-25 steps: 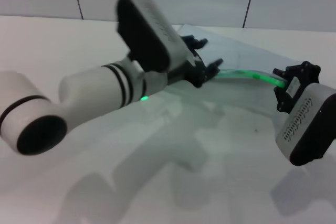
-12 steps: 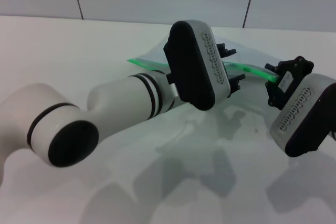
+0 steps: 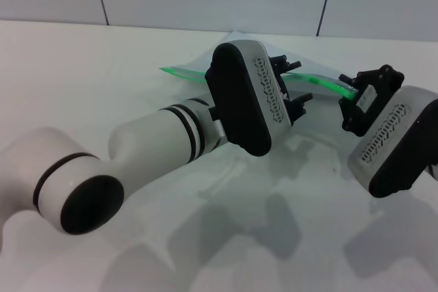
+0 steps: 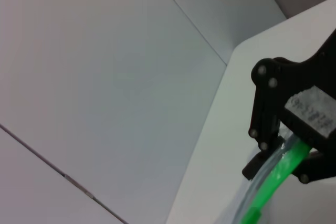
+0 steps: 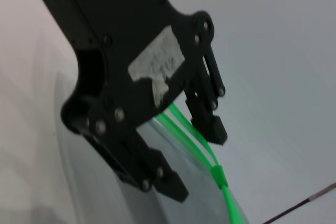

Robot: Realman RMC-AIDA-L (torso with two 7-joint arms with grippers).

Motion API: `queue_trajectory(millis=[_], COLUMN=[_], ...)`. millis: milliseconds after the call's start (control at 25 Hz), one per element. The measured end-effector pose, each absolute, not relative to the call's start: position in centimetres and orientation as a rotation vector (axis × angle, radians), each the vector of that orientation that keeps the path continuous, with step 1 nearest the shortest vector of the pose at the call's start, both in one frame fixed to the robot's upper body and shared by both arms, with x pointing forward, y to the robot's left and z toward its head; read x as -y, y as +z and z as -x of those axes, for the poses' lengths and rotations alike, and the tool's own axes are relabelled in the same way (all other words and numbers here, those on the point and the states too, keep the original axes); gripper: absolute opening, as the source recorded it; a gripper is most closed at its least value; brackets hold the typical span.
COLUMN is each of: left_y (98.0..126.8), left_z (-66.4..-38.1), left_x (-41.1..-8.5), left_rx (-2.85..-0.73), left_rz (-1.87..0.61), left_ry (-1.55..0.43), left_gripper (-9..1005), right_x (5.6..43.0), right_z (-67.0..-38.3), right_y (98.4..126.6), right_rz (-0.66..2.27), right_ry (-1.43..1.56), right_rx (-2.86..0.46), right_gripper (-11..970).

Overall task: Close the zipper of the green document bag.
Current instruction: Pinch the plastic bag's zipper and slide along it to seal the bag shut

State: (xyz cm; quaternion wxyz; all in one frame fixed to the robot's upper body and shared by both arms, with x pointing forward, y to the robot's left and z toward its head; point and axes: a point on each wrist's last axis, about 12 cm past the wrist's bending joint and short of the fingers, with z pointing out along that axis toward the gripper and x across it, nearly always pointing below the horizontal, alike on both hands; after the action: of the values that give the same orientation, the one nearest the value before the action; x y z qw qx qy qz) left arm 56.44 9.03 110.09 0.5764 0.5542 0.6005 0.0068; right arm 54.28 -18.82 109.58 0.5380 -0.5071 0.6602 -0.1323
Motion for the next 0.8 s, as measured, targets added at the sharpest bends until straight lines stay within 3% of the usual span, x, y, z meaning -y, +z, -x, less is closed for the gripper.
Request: queue_trajectory(millis=[800], left_y=[109.8], left_z=[-56.21], left_x=[-8.47], left_rx=[-1.355], left_rz=[-1.3], left_ry=[0.022], left_gripper=[408], right_x=[18.55], right_z=[-54.42], right_y=[109.63], right_rz=[1.214], right_ry=[-0.312], right_rx=[-1.562], right_gripper=[53])
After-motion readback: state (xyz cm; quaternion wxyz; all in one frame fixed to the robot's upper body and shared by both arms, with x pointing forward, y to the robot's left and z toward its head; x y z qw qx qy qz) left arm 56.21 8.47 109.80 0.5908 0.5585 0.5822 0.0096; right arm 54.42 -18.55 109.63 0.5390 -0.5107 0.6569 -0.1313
